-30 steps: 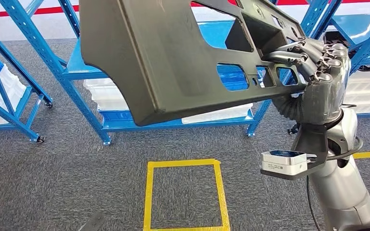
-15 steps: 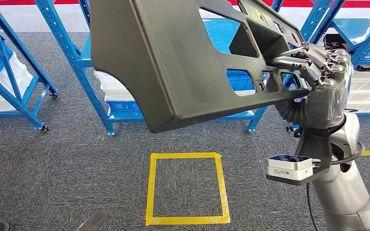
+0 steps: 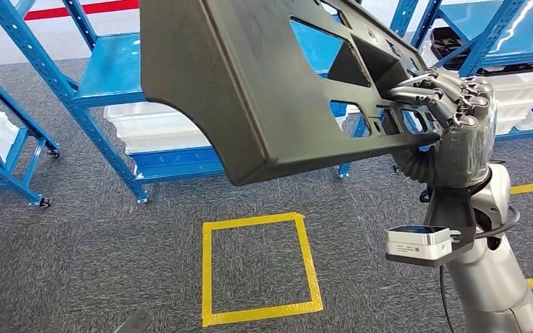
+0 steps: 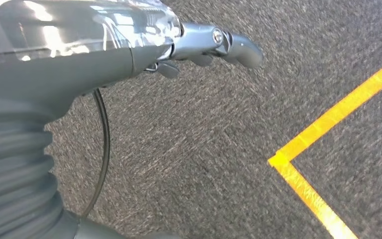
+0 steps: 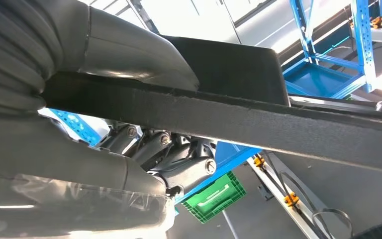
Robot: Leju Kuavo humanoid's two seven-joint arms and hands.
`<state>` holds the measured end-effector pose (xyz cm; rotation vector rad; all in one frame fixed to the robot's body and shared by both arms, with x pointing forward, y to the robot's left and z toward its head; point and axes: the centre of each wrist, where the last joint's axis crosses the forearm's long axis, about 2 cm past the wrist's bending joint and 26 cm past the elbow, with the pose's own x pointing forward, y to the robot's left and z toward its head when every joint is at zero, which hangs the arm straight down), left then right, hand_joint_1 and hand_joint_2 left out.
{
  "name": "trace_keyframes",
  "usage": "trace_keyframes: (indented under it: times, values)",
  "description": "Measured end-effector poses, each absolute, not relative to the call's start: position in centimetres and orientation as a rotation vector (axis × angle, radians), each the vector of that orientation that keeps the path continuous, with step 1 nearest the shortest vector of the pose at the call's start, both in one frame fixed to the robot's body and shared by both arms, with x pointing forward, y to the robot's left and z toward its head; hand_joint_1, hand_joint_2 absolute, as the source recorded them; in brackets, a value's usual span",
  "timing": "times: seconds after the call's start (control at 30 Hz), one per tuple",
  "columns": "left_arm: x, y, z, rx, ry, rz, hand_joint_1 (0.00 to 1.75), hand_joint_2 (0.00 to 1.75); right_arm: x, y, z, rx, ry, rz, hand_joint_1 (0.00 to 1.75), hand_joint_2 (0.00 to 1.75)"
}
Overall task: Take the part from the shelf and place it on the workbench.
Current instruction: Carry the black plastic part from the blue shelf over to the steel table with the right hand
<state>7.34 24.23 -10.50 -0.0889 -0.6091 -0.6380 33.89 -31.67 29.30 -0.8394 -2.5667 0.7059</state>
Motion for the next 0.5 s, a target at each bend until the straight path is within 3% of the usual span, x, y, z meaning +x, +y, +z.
trace_keyframes:
  times: [0.5]
  values:
    - [7.4, 25.7, -10.6, -0.064, -0.588, -0.726, 0.00, 1.75, 33.7, -31.3, 28.8, -0.824, -2.608, 0.635, 1.75, 1.75]
